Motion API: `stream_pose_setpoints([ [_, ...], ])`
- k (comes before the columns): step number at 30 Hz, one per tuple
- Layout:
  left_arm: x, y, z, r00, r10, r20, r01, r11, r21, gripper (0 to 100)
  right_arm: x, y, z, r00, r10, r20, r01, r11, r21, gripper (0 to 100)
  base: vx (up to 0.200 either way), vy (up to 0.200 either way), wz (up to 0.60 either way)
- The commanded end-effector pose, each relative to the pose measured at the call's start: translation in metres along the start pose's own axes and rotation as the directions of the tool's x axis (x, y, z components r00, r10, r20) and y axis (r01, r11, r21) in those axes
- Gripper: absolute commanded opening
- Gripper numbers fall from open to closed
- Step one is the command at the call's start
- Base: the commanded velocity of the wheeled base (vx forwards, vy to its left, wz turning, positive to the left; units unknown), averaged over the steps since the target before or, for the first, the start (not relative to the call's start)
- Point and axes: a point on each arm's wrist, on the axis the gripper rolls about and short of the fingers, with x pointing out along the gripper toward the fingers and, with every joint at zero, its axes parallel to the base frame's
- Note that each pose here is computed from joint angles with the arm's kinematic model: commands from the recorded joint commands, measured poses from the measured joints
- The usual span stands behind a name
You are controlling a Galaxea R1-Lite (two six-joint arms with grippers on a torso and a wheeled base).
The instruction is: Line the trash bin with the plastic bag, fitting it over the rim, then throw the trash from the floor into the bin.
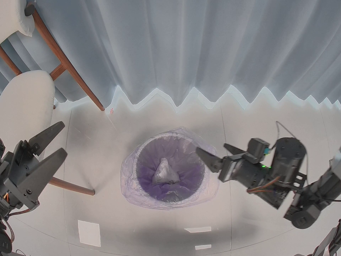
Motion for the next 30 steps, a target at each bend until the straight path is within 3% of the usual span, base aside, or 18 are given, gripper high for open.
stream_pose_setpoints([
  [1, -0.076, -0.047, 0.016, 0.962, 0.253, 0.100, -0.264, 0.956, 0.125, 100, -0.181, -0.049, 0.034, 0.887, -0.377, 0.267, 0.425, 0.892, -0.155, 100, 0.000, 0.000, 0.00],
  [3, -0.093, -0.062, 0.009, 0.939, 0.328, 0.107, -0.340, 0.931, 0.135, 100, -0.208, -0.058, 0.028, 0.837, -0.456, 0.304, 0.518, 0.838, -0.171, 100, 0.000, 0.000, 0.00],
  [4, -0.093, -0.062, 0.009, 0.939, 0.328, 0.107, -0.340, 0.931, 0.135, 100, -0.208, -0.058, 0.028, 0.837, -0.456, 0.304, 0.518, 0.838, -0.171, 100, 0.000, 0.000, 0.00],
  [5, -0.110, -0.079, -0.005, 0.928, 0.357, 0.104, -0.369, 0.918, 0.144, 100, -0.231, -0.062, 0.027, 0.772, -0.532, 0.350, 0.609, 0.777, -0.162, 100, 0.000, 0.000, 0.00],
  [7, -0.128, -0.096, -0.025, 0.952, 0.297, 0.076, -0.305, 0.940, 0.154, 100, -0.255, -0.058, 0.023, 0.722, -0.562, 0.404, 0.665, 0.725, -0.180, 100, 0.000, 0.000, 0.00],
  [10, -0.134, -0.099, -0.039, 0.979, 0.203, -0.009, -0.199, 0.964, 0.179, 100, -0.268, -0.058, 0.011, 0.707, -0.592, 0.386, 0.699, 0.670, -0.252, 100, 0.000, 0.000, 0.00],
  [12, -0.134, -0.090, -0.054, 0.979, 0.182, -0.092, -0.168, 0.976, 0.141, 100, -0.284, -0.058, -0.010, 0.654, -0.671, 0.350, 0.756, 0.588, -0.288, 100, 0.000, 0.000, 0.00],
  [13, -0.134, -0.090, -0.054, 0.979, 0.182, -0.092, -0.168, 0.976, 0.141, 100, -0.284, -0.058, -0.010, 0.654, -0.671, 0.350, 0.756, 0.588, -0.288, 100, 0.000, 0.000, 0.00],
  [14, -0.136, -0.083, -0.068, 0.971, 0.199, -0.132, -0.182, 0.975, 0.126, 100, -0.296, -0.056, -0.027, 0.617, -0.712, 0.336, 0.787, 0.548, -0.284, 100, 0.000, 0.000, 0.00],
  [15, -0.137, -0.082, -0.071, 0.963, 0.220, -0.156, -0.200, 0.970, 0.135, 100, -0.303, -0.056, -0.042, 0.611, -0.727, 0.313, 0.790, 0.535, -0.300, 100, 0.000, 0.000, 0.00],
  [18, -0.141, -0.076, -0.083, 0.918, 0.329, -0.220, -0.290, 0.938, 0.191, 100, -0.318, -0.050, -0.059, 0.619, -0.718, 0.320, 0.784, 0.538, -0.310, 100, 0.000, 0.000, 0.00],
  [20, -0.148, -0.068, -0.091, 0.737, 0.642, -0.211, -0.568, 0.758, 0.322, 100, -0.318, -0.050, -0.059, 0.634, -0.709, 0.310, 0.773, 0.564, -0.292, 100, 0.000, 0.000, 0.00],
  [22, -0.152, -0.064, -0.091, 0.573, 0.805, -0.149, -0.730, 0.585, 0.354, 100, -0.316, -0.049, -0.059, 0.682, -0.659, 0.316, 0.731, 0.615, -0.295, 100, 0.000, 0.000, 0.00],
  [23, -0.154, -0.062, -0.089, 0.485, 0.869, -0.095, -0.792, 0.483, 0.374, 100, -0.315, -0.048, -0.059, 0.723, -0.612, 0.322, 0.690, 0.662, -0.291, 100, 0.000, 0.000, 0.00],
  [24, -0.154, -0.062, -0.089, 0.470, 0.879, -0.086, -0.802, 0.466, 0.374, 100, -0.314, -0.048, -0.059, 0.730, -0.601, 0.325, 0.682, 0.673, -0.287, 100, 0.000, 0.000, 0.00],
  [25, -0.155, -0.062, -0.088, 0.412, 0.909, -0.059, -0.835, 0.403, 0.373, 100, -0.311, -0.049, -0.061, 0.779, -0.537, 0.324, 0.621, 0.734, -0.274, 100, 0.000, 0.000, 0.00],
  [27, -0.157, -0.061, -0.088, 0.357, 0.933, -0.040, -0.859, 0.345, 0.379, 100, -0.309, -0.049, -0.066, 0.842, -0.467, 0.269, 0.528, 0.816, -0.235, 100, 0.000, 0.000, 0.00],
  [30, -0.159, -0.060, -0.087, 0.271, 0.963, -0.003, -0.892, 0.253, 0.375, 100, -0.309, -0.049, -0.066, 0.835, -0.484, 0.260, 0.540, 0.813, -0.219, 100, 0.000, 0.000, 0.00],
])
